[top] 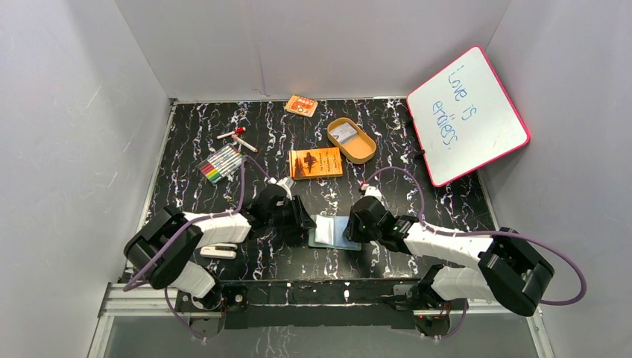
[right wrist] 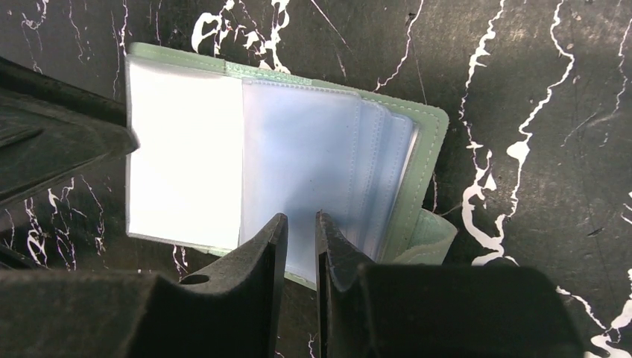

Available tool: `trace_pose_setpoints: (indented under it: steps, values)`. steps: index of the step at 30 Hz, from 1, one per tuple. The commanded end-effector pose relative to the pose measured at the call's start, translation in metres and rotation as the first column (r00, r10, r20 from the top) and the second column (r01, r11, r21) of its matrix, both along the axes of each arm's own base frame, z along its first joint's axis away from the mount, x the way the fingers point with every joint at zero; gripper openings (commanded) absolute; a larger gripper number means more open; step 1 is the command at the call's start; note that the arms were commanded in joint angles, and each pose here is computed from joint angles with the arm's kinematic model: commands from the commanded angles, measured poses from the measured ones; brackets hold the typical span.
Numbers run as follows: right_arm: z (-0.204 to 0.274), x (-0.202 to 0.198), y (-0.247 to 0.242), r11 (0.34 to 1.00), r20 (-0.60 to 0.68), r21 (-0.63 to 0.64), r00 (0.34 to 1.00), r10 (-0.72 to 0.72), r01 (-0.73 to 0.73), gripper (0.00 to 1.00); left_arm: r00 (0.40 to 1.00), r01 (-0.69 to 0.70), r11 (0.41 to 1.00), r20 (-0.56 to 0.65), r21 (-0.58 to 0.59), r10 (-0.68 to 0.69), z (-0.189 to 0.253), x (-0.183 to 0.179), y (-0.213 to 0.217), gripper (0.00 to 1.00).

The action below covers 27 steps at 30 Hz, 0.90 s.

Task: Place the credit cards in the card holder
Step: Open the card holder at the center of the board.

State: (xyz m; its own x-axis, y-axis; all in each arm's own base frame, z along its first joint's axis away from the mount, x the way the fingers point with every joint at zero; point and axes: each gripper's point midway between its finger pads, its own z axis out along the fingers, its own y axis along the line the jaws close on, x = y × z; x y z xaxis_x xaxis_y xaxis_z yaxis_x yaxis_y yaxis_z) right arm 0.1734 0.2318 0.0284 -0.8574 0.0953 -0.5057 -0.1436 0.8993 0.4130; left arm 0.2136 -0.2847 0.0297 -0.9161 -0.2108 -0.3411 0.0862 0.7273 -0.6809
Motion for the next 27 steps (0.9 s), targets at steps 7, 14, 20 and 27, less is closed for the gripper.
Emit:
trace_pose_setpoints:
  steps: [7, 14, 20, 27]
  values:
    - [-0.005, 0.001, -0.014, 0.994, -0.003, -0.105, 1.000, 0.016, -0.016, 0.30, 0.995, -0.001, 0.997, 0.095, -0.076, 0.008, 0.061, 0.002, 0.002, 0.45]
    - [-0.007, 0.000, -0.009, 0.995, -0.015, -0.091, 1.000, 0.026, -0.027, 0.31, 0.994, 0.057, 0.977, 0.107, -0.205, -0.035, 0.090, 0.004, -0.022, 0.42]
    - [-0.006, 0.000, -0.003, 0.997, -0.021, -0.072, 0.999, 0.036, -0.037, 0.31, 0.996, 0.088, 0.974, 0.046, -0.211, -0.080, 0.066, -0.001, -0.035, 0.28]
    - [0.002, 0.002, 0.014, 0.998, -0.019, -0.001, 0.998, 0.066, -0.066, 0.32, 0.998, 0.063, 0.988, -0.009, -0.141, -0.064, 0.030, -0.006, -0.025, 0.18]
